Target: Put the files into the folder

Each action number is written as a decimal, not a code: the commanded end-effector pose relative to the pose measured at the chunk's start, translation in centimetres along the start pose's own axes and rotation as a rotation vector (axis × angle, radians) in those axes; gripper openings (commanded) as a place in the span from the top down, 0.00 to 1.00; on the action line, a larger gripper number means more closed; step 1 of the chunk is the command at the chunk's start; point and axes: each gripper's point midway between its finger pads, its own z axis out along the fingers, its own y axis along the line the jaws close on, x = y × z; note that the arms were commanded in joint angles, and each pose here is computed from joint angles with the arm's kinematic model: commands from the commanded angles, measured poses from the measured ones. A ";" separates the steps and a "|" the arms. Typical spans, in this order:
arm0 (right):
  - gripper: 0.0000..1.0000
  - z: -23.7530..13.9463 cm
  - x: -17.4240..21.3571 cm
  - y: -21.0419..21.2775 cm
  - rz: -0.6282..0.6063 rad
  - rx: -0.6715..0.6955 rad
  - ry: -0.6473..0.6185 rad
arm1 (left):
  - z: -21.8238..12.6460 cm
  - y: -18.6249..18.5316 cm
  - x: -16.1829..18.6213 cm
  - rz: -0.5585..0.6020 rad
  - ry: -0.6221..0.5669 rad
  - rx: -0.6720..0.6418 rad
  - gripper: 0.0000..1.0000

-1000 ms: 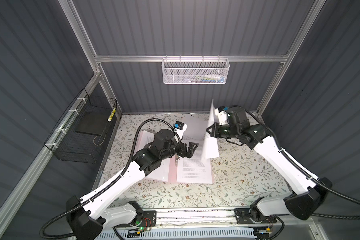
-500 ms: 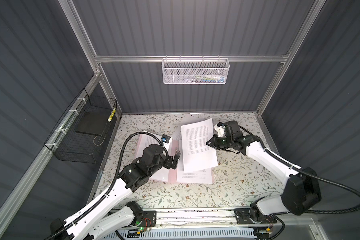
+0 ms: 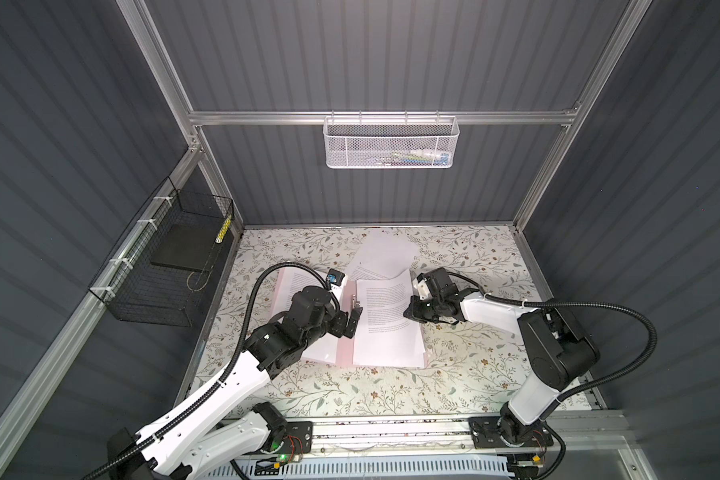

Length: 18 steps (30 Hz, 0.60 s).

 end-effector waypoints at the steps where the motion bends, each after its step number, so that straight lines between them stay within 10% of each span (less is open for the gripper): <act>1: 1.00 -0.3 -0.3 0.8 -0.041 -0.015 -0.007 | 0.1 -0.2 -0.2 0.021 -0.005 0.015 0.00; 18: 1.00 0.9 1.5 -0.1 0.130 -0.016 -0.003 | 0.4 -0.5 0.1 0.022 0.009 0.033 0.00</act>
